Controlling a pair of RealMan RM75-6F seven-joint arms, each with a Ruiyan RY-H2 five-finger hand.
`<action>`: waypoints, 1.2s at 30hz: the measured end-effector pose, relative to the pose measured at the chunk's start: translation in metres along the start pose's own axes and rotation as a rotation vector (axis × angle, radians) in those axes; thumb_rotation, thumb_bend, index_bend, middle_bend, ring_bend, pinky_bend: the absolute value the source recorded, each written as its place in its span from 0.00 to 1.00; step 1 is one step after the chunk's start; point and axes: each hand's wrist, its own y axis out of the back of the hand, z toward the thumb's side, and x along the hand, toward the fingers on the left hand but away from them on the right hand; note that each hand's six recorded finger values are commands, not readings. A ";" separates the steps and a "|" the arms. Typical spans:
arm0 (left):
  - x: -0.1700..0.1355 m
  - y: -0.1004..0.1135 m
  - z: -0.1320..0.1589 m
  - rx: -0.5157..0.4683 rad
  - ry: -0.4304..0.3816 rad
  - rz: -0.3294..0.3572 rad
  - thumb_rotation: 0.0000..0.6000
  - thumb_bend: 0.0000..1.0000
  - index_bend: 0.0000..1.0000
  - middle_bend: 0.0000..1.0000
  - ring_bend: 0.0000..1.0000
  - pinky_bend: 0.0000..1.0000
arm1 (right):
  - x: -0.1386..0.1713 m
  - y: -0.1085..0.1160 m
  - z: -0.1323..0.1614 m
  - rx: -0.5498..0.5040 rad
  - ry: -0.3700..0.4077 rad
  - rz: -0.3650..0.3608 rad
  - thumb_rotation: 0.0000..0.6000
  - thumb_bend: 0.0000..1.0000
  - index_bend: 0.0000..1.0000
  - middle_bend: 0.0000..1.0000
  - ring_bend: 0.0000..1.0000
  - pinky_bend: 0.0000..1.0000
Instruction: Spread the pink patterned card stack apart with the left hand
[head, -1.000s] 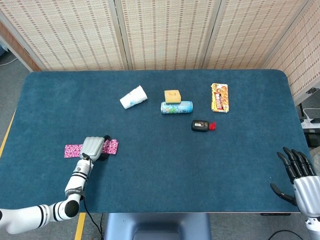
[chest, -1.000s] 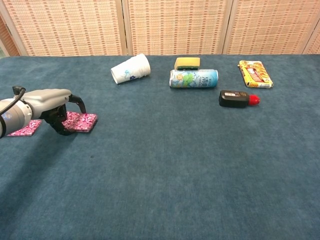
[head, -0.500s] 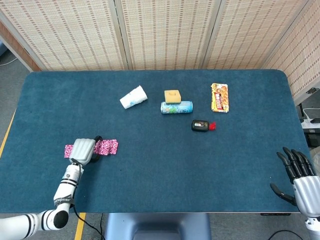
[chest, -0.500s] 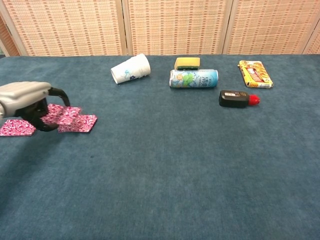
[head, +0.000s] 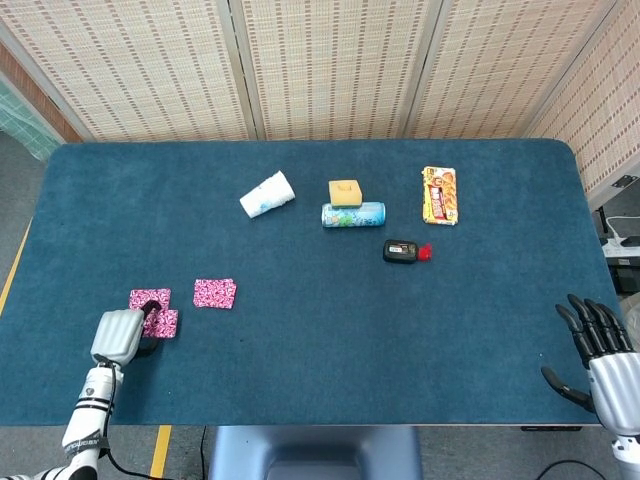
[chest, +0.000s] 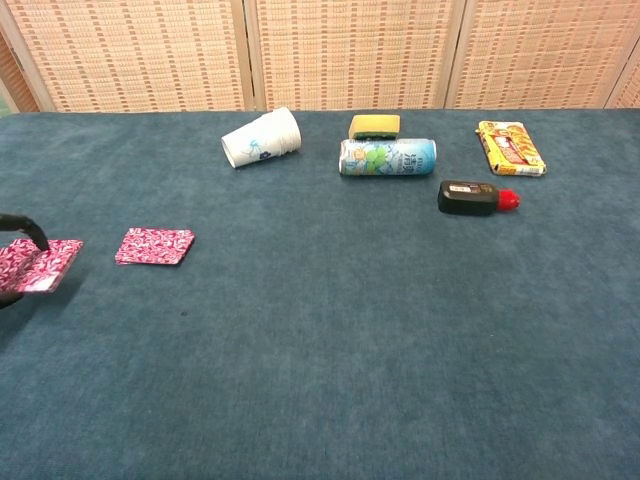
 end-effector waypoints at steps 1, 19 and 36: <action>-0.002 -0.003 -0.003 -0.001 0.007 -0.004 1.00 0.35 0.43 1.00 1.00 1.00 | 0.000 0.000 0.000 0.000 0.000 -0.001 1.00 0.13 0.09 0.03 0.00 0.10; -0.015 -0.020 -0.015 0.031 0.036 -0.042 1.00 0.33 0.19 1.00 1.00 1.00 | -0.001 0.000 0.000 -0.001 -0.007 -0.001 1.00 0.13 0.09 0.03 0.00 0.10; -0.029 0.044 0.006 -0.029 -0.083 0.217 1.00 0.29 0.15 0.77 0.76 0.67 | -0.004 -0.004 0.000 0.005 -0.007 0.019 1.00 0.13 0.09 0.03 0.00 0.10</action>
